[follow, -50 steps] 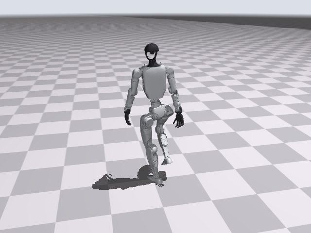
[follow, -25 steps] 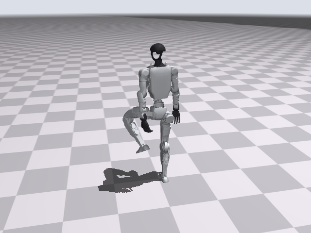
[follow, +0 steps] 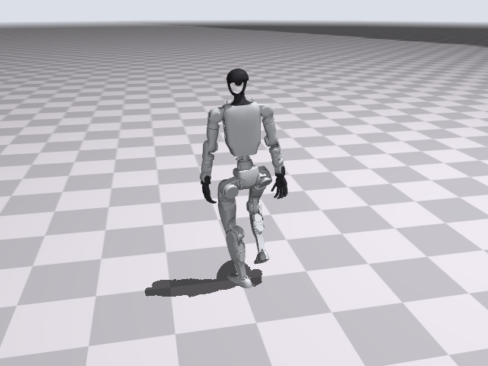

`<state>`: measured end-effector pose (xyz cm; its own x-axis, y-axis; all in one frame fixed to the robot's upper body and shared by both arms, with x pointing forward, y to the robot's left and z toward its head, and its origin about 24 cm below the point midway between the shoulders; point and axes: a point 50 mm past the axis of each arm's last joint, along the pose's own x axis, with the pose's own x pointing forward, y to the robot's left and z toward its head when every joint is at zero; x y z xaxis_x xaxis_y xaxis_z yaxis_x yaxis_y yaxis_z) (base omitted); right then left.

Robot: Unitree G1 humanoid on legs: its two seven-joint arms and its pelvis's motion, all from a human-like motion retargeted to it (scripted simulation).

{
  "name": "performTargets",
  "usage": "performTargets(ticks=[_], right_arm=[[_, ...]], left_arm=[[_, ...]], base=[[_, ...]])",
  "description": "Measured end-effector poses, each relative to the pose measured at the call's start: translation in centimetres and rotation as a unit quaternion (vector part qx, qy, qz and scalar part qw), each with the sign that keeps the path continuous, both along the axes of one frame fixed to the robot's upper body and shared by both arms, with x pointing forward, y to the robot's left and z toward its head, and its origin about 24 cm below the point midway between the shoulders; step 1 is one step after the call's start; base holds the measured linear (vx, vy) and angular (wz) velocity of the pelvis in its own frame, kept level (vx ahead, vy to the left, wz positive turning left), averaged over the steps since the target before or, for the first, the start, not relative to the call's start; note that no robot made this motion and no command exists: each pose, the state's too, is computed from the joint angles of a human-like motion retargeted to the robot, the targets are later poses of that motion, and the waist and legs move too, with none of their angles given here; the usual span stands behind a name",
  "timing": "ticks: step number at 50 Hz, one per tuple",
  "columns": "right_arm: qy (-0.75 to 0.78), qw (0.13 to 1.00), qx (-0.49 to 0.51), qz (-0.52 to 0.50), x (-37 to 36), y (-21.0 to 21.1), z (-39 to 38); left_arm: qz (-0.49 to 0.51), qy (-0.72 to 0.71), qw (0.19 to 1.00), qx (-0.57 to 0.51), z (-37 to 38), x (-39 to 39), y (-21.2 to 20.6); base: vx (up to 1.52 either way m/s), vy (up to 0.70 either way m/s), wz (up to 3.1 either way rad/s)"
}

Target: In place motions

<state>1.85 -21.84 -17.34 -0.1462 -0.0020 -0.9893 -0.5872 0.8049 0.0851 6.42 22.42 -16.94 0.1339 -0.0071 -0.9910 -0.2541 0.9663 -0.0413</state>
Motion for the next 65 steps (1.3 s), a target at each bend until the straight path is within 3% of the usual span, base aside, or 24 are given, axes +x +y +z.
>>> performTargets(ticks=[7,17,22,30,35,43,51,55,58,65], right_arm=[[0.083,0.996,-0.011,-0.037,-5.4,-0.1,0.4],[0.141,0.990,-0.019,0.007,-9.0,0.3,0.8],[0.112,0.993,-0.009,0.027,-6.4,0.6,0.3],[-0.081,0.987,0.005,0.138,5.8,0.8,0.3],[-0.130,0.983,0.025,0.126,6.8,1.4,0.4],[-0.072,0.991,0.067,0.094,3.9,2.7,-0.2],[0.033,0.992,0.042,0.111,-2.6,1.8,-0.4],[0.032,0.997,0.001,0.063,-1.9,1.2,-0.3],[0.020,1.000,0.012,-0.017,-2.1,1.3,-0.2],[0.102,0.995,0.001,-0.024,-6.8,0.9,0.3]], left_arm=[[-0.066,-0.048,0.994,0.078,1.4,4.2,2.7],[-0.033,0.011,0.999,0.020,-0.4,-1.4,-0.5],[0.019,0.080,0.996,-0.029,-0.8,-6.9,-2.3],[0.075,0.096,0.989,-0.088,-0.9,-8.0,-5.0],[0.065,0.148,0.983,-0.085,-0.5,-12.0,-5.4],[0.084,0.164,0.980,-0.075,-0.3,-13.1,-5.0],[0.089,0.153,0.983,-0.051,-0.3,-12.0,-3.6],[0.078,0.080,0.993,-0.040,-0.6,-5.6,-2.4],[0.024,0.014,1.000,-0.010,-0.2,-1.0,-0.4],[-0.048,-0.038,0.996,0.064,0.7,2.2,1.7]], base=[[-0.01,-0.01,0.33],[0.19,0.00,-0.10],[0.14,0.06,1.44],[-0.22,0.06,-1.31],[0.14,0.03,-0.19],[0.08,0.01,0.27],[0.18,-0.09,0.37],[-0.44,-0.10,-1.34],[-0.32,-0.05,1.71],[0.06,-0.06,0.23]])
